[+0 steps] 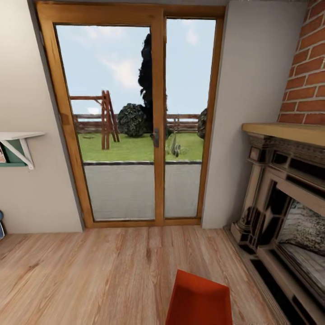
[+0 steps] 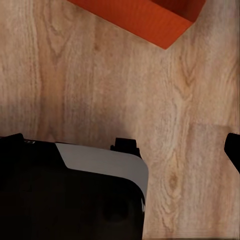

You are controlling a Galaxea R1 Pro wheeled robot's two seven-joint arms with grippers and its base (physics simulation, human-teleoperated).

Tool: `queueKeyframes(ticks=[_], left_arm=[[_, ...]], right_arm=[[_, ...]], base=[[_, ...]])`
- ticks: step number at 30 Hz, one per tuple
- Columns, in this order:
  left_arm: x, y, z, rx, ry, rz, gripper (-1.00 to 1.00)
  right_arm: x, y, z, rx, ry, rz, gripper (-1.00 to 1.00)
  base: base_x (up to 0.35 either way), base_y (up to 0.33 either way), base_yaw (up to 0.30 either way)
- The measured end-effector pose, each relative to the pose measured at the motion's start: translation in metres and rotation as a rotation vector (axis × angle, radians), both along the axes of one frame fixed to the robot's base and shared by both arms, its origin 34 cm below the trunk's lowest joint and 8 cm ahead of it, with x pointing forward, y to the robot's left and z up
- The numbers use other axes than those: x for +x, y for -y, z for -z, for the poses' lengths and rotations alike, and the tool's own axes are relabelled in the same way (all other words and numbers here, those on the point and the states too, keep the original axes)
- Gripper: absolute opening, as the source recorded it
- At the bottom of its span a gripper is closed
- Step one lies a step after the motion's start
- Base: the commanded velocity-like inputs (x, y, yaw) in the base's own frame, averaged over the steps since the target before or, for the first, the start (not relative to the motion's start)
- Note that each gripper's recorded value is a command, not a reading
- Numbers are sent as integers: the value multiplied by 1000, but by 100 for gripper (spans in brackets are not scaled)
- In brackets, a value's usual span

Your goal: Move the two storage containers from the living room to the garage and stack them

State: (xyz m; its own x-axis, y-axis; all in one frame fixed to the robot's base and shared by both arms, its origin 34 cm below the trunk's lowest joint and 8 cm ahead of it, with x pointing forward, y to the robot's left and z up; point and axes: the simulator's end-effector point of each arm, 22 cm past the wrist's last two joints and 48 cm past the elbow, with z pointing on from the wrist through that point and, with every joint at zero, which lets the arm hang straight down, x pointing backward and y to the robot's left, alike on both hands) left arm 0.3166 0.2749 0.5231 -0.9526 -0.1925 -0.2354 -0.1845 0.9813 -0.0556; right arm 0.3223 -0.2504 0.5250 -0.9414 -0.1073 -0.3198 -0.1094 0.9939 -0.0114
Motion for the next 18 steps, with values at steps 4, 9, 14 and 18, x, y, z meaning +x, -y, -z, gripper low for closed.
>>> queueKeyframes(ticks=[4,9,14,18], left_arm=[[1,0,0,0,2,0,100],[1,0,-1,0,4,0,100],[2,0,-1,0,6,0,100],[3,0,-1,0,8,0,100]], right_arm=[[1,0,0,0,2,0,100],[1,0,-1,0,4,1,100],[3,0,-1,0,7,0,100],[3,0,-2,0,9,1,100]], base=[[0,0,-233],[0,0,-233],[0,0,-232],[0,0,-231]])
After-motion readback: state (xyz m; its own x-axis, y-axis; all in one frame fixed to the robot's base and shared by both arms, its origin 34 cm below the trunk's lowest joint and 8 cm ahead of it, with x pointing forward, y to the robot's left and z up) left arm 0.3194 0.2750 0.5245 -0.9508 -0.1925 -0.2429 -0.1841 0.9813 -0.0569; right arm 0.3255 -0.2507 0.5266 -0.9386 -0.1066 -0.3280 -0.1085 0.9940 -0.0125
